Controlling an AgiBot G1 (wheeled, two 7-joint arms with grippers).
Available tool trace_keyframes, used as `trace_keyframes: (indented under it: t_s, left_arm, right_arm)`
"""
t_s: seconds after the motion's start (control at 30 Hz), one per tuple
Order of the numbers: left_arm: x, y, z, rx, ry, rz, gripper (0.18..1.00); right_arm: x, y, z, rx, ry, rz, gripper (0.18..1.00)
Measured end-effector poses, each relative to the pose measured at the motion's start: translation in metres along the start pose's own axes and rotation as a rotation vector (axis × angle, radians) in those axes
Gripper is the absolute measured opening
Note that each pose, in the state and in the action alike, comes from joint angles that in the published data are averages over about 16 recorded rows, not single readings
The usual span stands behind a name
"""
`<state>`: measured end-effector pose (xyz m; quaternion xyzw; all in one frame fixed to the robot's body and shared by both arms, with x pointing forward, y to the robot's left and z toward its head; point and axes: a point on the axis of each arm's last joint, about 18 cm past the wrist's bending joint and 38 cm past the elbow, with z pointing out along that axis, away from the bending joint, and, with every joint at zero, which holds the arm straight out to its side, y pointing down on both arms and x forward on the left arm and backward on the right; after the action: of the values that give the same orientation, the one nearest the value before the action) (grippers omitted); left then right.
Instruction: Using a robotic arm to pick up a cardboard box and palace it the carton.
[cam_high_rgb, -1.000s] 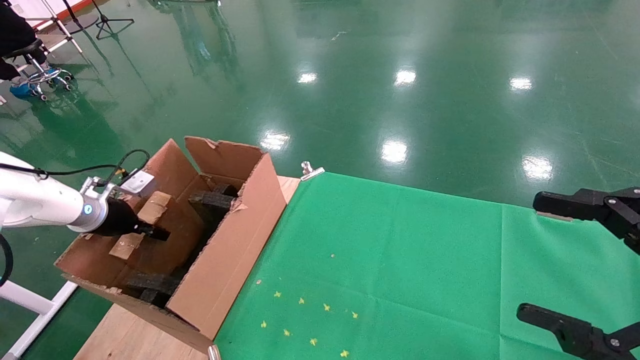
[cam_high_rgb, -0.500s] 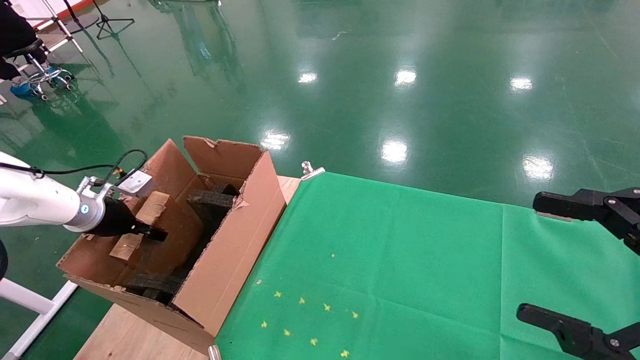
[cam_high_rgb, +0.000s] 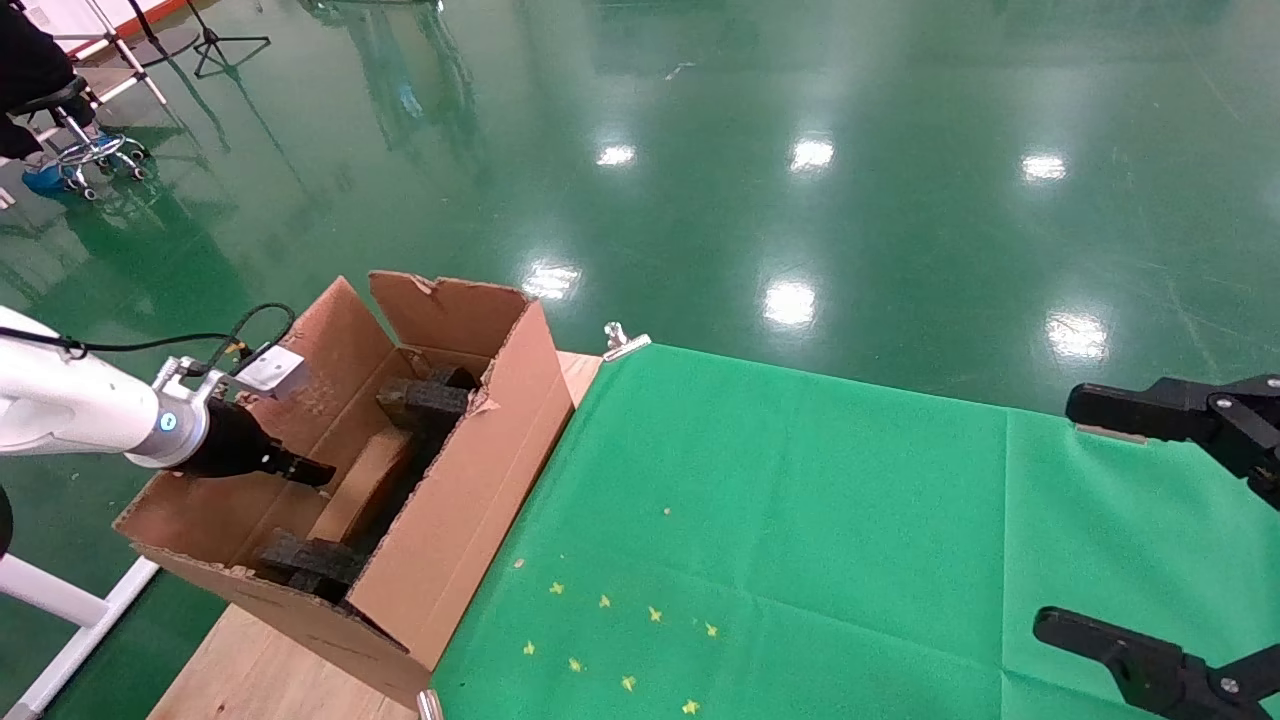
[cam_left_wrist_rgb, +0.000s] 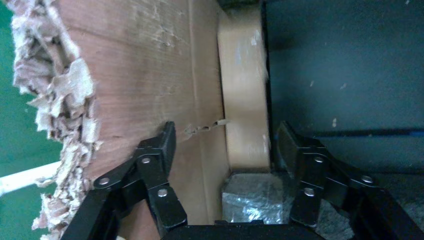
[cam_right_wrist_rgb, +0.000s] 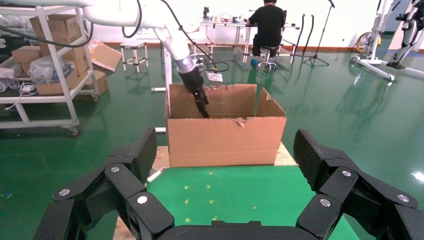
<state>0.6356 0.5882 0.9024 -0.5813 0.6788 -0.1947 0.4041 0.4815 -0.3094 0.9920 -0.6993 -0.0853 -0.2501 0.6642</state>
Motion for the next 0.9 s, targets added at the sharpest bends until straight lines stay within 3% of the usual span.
trace_keyframes:
  t_s: [0.3, 0.53, 0.9]
  left_arm:
    - [-0.013, -0.055, -0.051, 0.184, 0.061, 0.007, 0.843]
    - [-0.021, -0.084, -0.092, 0.299, 0.088, 0.038, 0.939]
    - [-0.004, -0.093, -0.100, 0.350, 0.152, 0.083, 0.997]
  right_arm:
    - [0.000, 0.000, 0.000, 0.000, 0.000, 0.000, 1.001]
    - [0.000, 0.000, 0.000, 0.000, 0.000, 0.000, 1.001]
    - [0.000, 0.000, 0.000, 0.000, 0.001, 0.000, 1.001]
